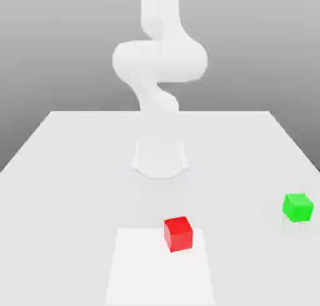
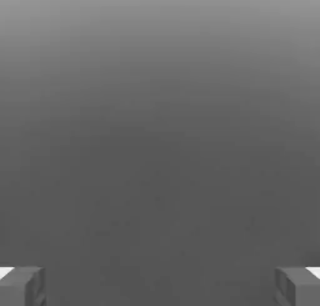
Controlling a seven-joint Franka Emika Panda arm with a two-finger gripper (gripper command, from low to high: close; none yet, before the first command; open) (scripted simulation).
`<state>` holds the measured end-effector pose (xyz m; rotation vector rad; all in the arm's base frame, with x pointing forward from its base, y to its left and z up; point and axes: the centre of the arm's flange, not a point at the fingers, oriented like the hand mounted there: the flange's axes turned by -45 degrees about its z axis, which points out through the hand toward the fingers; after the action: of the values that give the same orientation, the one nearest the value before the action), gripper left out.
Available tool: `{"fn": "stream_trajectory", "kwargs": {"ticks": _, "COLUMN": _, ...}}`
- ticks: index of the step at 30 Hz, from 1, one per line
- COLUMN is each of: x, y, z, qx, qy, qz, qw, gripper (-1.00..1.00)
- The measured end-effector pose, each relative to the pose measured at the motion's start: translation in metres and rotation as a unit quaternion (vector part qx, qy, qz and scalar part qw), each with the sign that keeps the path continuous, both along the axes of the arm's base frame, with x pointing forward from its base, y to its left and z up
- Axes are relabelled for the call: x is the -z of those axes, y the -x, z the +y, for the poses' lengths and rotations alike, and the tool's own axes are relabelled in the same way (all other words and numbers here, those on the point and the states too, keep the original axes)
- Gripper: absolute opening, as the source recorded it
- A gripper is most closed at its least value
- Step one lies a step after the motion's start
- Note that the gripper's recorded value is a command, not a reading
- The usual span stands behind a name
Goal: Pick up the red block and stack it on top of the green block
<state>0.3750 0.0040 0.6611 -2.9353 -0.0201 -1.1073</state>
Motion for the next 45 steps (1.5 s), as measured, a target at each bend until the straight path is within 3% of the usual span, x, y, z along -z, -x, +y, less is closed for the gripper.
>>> {"fn": "stream_trajectory", "kwargs": {"ticks": 4, "x": 0.099, "y": -0.038, "z": 0.009, "qx": -0.024, "qy": 0.011, "qz": 0.075, "qw": 0.997, "gripper": 0.0}}
{"fn": "stream_trajectory", "kwargs": {"ticks": 9, "x": 0.224, "y": -0.05, "z": 0.021, "qx": -0.056, "qy": 0.024, "qz": 0.166, "qw": 0.984, "gripper": 0.0}}
{"fn": "stream_trajectory", "kwargs": {"ticks": 18, "x": 0.447, "y": 0.019, "z": 0.036, "qx": -0.118, "qy": 0.05, "qz": 0.338, "qw": 0.932, "gripper": 0.0}}
{"fn": "stream_trajectory", "kwargs": {"ticks": 24, "x": 0.509, "y": 0.028, "z": 0.036, "qx": -0.123, "qy": 0.051, "qz": 0.349, "qw": 0.928, "gripper": 0.0}}
{"fn": "stream_trajectory", "kwargs": {"ticks": 25, "x": 0.515, "y": 0.028, "z": 0.036, "qx": -0.123, "qy": 0.051, "qz": 0.349, "qw": 0.928, "gripper": -1.0}}
{"fn": "stream_trajectory", "kwargs": {"ticks": 32, "x": 0.515, "y": 0.028, "z": 0.036, "qx": -0.123, "qy": 0.051, "qz": 0.349, "qw": 0.927, "gripper": -1.0}}
{"fn": "stream_trajectory", "kwargs": {"ticks": 39, "x": 0.46, "y": 0.028, "z": 0.036, "qx": -0.123, "qy": 0.051, "qz": 0.349, "qw": 0.928, "gripper": -1.0}}
{"fn": "stream_trajectory", "kwargs": {"ticks": 45, "x": 0.437, "y": 0.044, "z": 0.179, "qx": -0.206, "qy": 0.085, "qz": 0.342, "qw": 0.913, "gripper": -1.0}}
